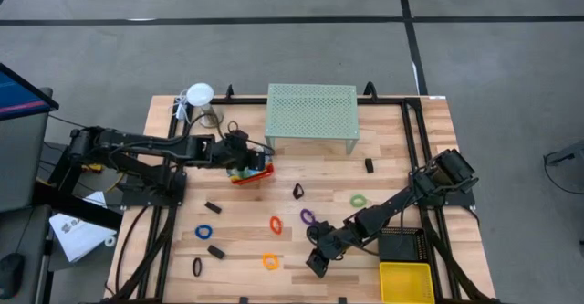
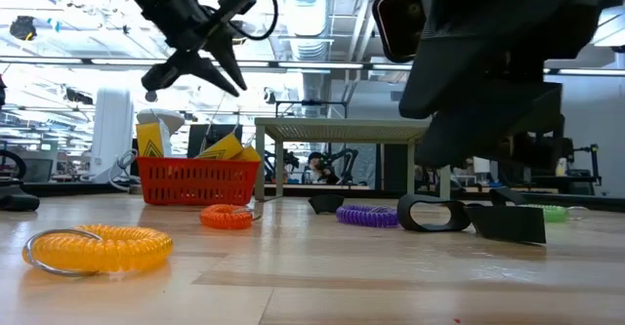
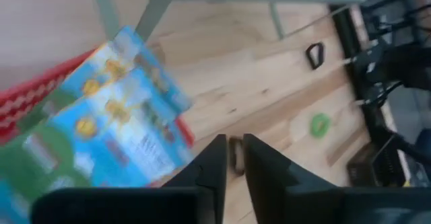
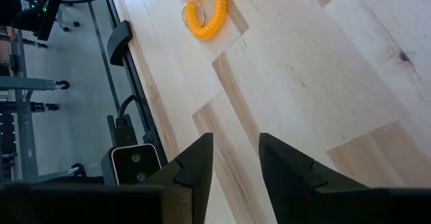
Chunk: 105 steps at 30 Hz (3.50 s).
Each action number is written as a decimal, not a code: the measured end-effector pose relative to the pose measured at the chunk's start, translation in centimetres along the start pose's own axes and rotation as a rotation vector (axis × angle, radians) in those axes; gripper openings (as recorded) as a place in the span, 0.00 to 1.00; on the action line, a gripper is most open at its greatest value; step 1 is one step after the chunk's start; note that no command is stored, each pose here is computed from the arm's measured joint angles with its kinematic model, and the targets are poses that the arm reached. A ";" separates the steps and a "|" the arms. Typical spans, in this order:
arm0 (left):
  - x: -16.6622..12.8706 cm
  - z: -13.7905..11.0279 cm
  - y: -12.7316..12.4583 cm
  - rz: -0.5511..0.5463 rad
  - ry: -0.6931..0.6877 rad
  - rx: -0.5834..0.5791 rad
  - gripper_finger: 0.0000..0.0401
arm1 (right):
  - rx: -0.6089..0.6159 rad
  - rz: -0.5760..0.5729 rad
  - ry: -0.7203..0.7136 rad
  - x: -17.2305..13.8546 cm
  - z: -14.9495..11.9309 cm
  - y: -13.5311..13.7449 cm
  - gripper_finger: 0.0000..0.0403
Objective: Pick & Place Office Desk Supplies
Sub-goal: Put the yellow crayon box into the red bin, then put the black rubber band into the black bin
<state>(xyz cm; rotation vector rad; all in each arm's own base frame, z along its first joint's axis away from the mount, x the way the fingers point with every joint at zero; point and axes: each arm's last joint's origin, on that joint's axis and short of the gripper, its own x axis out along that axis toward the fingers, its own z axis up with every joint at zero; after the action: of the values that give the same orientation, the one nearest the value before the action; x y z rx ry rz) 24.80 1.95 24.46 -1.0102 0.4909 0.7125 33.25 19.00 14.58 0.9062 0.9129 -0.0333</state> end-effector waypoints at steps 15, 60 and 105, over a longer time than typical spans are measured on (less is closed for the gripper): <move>4.5 1.1 1.1 0.087 0.086 0.192 0.00 | -0.001 0.012 -0.017 0.0 0.9 -0.2 0.29; -1.8 3.2 -0.5 0.136 0.030 0.309 0.00 | 0.021 -0.017 -0.035 0.0 2.0 -0.9 0.29; -6.2 -15.0 9.1 0.367 0.311 0.016 0.57 | -0.038 0.436 -0.659 -16.5 7.7 6.7 0.51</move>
<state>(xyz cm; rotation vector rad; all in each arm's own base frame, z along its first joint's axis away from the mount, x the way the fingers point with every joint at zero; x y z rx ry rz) 13.20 -10.13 16.44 -1.0318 0.9682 0.8783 30.46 12.44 32.65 0.9572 0.0968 0.0575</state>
